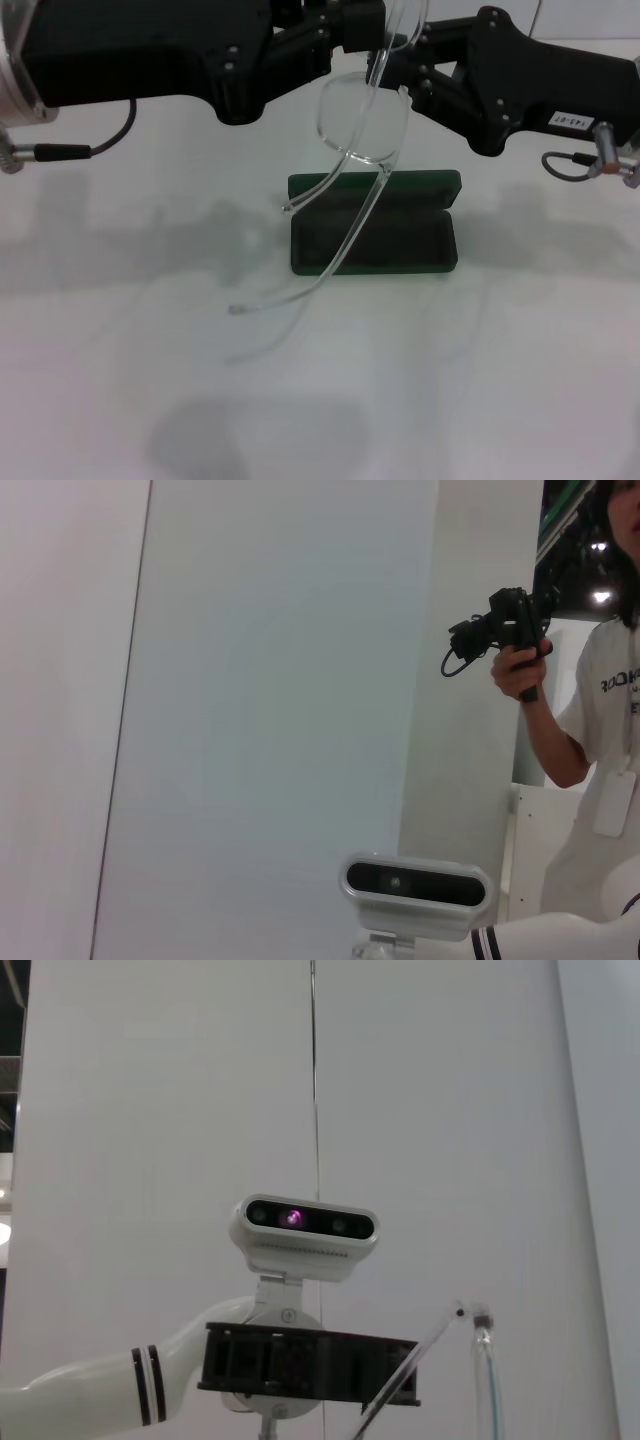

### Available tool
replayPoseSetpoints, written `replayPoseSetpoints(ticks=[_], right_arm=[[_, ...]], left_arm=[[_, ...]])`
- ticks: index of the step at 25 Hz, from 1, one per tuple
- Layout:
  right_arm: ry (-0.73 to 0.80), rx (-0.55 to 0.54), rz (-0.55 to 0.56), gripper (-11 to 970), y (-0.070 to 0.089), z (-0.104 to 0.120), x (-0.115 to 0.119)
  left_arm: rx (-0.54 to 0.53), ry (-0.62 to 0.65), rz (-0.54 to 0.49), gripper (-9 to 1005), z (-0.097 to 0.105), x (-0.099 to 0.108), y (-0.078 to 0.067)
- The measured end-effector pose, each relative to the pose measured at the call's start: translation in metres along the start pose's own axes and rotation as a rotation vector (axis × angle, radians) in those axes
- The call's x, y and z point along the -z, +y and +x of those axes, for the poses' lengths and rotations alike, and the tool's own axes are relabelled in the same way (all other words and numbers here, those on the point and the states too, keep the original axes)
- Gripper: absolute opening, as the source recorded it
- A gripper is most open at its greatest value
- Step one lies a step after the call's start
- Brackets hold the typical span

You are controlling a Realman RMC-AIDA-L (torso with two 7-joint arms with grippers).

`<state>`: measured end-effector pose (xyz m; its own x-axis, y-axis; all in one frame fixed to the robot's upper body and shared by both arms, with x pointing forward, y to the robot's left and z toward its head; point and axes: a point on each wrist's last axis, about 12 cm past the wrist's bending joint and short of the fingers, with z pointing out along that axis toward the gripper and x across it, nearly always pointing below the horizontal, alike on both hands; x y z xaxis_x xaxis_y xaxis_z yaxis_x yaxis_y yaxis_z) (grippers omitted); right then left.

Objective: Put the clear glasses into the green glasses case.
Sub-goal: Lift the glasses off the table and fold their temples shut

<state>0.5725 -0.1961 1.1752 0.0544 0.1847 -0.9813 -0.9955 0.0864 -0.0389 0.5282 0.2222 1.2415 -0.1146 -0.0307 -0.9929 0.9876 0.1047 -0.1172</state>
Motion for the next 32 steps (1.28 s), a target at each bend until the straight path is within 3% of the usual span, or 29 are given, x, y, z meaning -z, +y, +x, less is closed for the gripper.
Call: replayPoseSetpoints(ticks=[13, 20, 32], right_arm=[[0.007, -0.004, 0.019, 93, -0.003, 0.001, -0.002], [0.002, 0.002, -0.018, 92, -0.005, 0.000, -0.015], [-0.007, 0.004, -0.040, 92, -0.003, -0.001, -0.017]], left_arm=[[-0.001, 0.000, 0.015, 48, 0.000, -0.001, -0.001], [0.020, 0.002, 0.021, 48, 0.004, -0.004, 0.002], [0.022, -0.005, 0.009, 48, 0.009, 0.000, 0.004]])
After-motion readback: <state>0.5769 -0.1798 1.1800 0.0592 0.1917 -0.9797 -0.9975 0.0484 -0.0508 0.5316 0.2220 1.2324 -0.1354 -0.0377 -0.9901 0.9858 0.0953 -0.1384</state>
